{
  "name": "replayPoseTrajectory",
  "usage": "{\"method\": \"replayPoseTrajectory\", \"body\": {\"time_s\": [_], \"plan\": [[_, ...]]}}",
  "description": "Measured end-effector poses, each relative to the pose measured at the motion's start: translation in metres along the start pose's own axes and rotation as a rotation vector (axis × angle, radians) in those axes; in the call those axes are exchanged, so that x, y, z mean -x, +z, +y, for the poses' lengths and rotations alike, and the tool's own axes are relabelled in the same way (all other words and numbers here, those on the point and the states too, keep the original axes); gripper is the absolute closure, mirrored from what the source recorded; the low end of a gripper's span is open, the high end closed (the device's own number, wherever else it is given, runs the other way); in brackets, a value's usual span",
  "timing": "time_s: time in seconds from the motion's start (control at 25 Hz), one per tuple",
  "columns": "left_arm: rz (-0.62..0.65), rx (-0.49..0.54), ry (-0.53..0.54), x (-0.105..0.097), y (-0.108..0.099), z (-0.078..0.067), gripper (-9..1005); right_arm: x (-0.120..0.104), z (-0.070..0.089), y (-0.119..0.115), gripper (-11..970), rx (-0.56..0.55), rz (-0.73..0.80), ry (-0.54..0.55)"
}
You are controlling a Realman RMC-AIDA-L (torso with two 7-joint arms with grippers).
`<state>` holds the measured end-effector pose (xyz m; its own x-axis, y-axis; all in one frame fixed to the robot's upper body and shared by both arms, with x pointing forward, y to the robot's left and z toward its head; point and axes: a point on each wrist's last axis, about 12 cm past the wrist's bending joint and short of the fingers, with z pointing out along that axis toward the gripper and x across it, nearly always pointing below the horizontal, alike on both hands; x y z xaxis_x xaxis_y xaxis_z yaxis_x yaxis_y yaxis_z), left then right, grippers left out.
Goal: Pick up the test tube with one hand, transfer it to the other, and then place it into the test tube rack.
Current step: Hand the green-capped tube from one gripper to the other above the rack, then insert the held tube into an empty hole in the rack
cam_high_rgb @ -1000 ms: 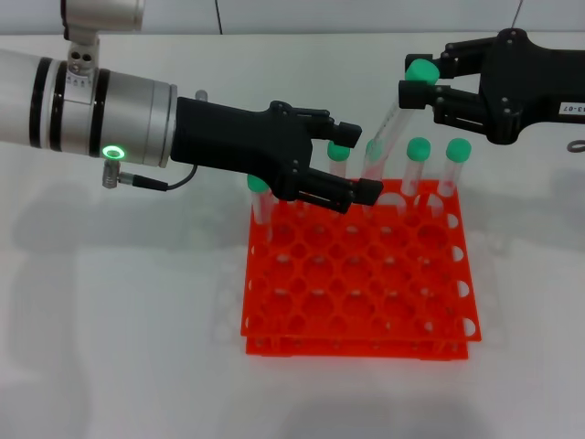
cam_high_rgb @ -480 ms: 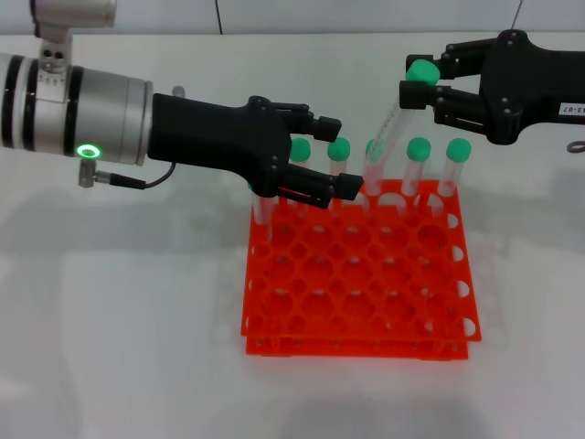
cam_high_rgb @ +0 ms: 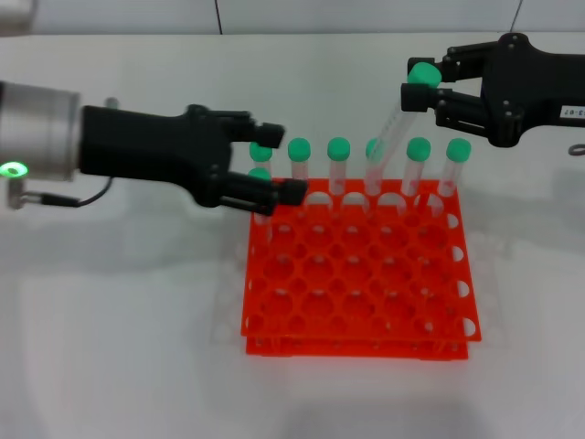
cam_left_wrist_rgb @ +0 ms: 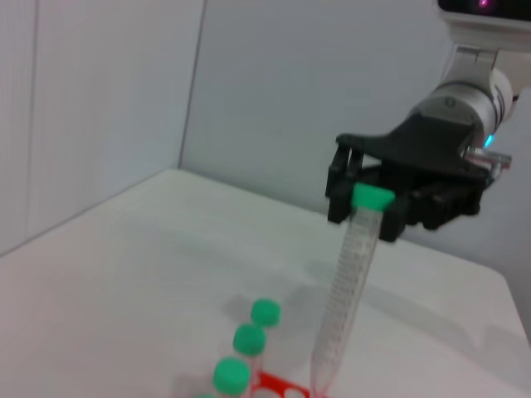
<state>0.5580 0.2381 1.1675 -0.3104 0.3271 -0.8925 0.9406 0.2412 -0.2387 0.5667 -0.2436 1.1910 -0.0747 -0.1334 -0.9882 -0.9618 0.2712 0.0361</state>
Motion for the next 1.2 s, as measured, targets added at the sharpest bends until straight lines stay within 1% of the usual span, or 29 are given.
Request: {"method": "replayPoseTrajectory", "body": {"time_s": [0.16,0.28,0.36,0.52,0.68,0.76,1.04,1.2], "plan": [[0.031,0.036,-0.043,-0.011,-0.026,-0.013,105,-0.003,0.002,0.0,694,0.005,0.004,0.007],[0.078,0.074,-0.091,-0.021,-0.047,-0.021,104,-0.004,0.004,0.002,694,0.016,0.012,0.008],[0.126,0.111,-0.147,-0.028,-0.061,-0.026,104,-0.005,0.005,0.004,694,0.022,0.016,0.009],[0.213,0.16,-0.224,-0.043,-0.078,-0.029,106,-0.008,0.006,0.007,694,0.03,0.018,0.021],[0.29,0.207,-0.275,-0.058,-0.087,-0.03,109,-0.012,0.008,0.012,694,0.039,0.018,0.036],[0.312,0.214,-0.28,-0.062,-0.088,-0.03,111,-0.013,0.009,0.017,694,0.041,0.018,0.036],[0.341,0.228,-0.239,-0.069,-0.09,-0.029,112,-0.013,0.013,0.037,694,0.059,0.013,0.025],[0.342,0.218,-0.214,-0.071,-0.088,-0.028,112,-0.013,0.016,0.044,694,0.065,0.017,0.015]]}}
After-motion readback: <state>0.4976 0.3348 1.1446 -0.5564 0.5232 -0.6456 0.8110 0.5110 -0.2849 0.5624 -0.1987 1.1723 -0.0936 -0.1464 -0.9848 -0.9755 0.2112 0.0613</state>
